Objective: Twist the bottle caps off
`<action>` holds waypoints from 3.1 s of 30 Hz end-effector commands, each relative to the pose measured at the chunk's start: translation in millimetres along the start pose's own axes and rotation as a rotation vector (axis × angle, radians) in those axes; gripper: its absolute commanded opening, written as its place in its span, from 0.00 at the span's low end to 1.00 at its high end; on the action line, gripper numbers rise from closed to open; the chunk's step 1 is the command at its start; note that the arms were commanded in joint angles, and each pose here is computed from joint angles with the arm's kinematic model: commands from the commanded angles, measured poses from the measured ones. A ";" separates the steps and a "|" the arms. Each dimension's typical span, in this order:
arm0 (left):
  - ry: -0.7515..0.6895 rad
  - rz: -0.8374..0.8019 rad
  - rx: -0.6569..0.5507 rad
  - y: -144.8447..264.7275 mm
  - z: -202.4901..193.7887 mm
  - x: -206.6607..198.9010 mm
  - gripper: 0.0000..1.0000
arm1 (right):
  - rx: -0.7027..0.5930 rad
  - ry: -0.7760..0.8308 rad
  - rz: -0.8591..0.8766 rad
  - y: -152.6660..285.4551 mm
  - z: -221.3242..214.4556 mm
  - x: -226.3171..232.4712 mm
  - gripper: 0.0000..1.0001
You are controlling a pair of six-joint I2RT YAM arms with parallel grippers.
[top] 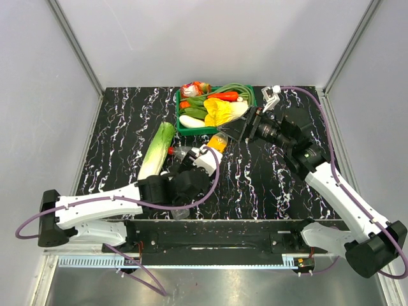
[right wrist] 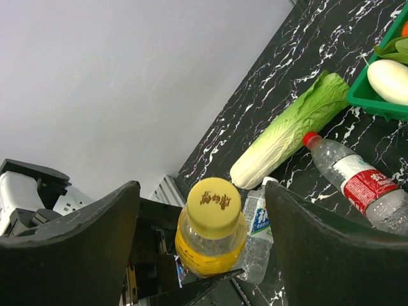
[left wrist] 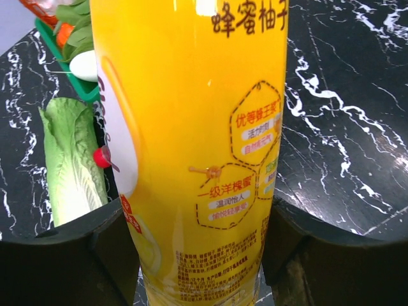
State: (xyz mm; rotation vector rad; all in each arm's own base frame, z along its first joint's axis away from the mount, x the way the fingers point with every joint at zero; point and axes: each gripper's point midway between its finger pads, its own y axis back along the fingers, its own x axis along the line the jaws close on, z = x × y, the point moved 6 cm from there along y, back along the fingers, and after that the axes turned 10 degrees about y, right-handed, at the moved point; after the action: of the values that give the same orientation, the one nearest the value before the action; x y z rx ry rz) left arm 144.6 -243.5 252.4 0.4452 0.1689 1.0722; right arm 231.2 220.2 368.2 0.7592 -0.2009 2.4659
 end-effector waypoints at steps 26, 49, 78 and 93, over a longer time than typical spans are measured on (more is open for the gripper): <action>0.009 0.069 -0.031 0.5 10.4 -2.6 0.00 | -0.018 -0.044 0.089 -9.4 11.2 12.6 0.06; 0.248 -0.850 -0.041 31.7 10.0 -13.5 0.00 | -0.097 0.246 0.200 22.0 17.0 35.5 0.00; 0.436 -0.833 -0.109 23.0 7.4 15.1 0.00 | -0.014 0.162 -0.520 38.5 -60.9 -91.6 0.00; 0.458 -0.890 -0.159 34.2 16.2 13.0 0.00 | 0.184 -0.072 -0.896 53.3 -126.0 -197.9 0.00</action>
State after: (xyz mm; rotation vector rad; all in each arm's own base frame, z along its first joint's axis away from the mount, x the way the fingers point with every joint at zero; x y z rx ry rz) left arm 129.6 -222.7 258.0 0.0598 0.6801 0.3245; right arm 268.3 135.8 175.0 0.6692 0.2879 1.6935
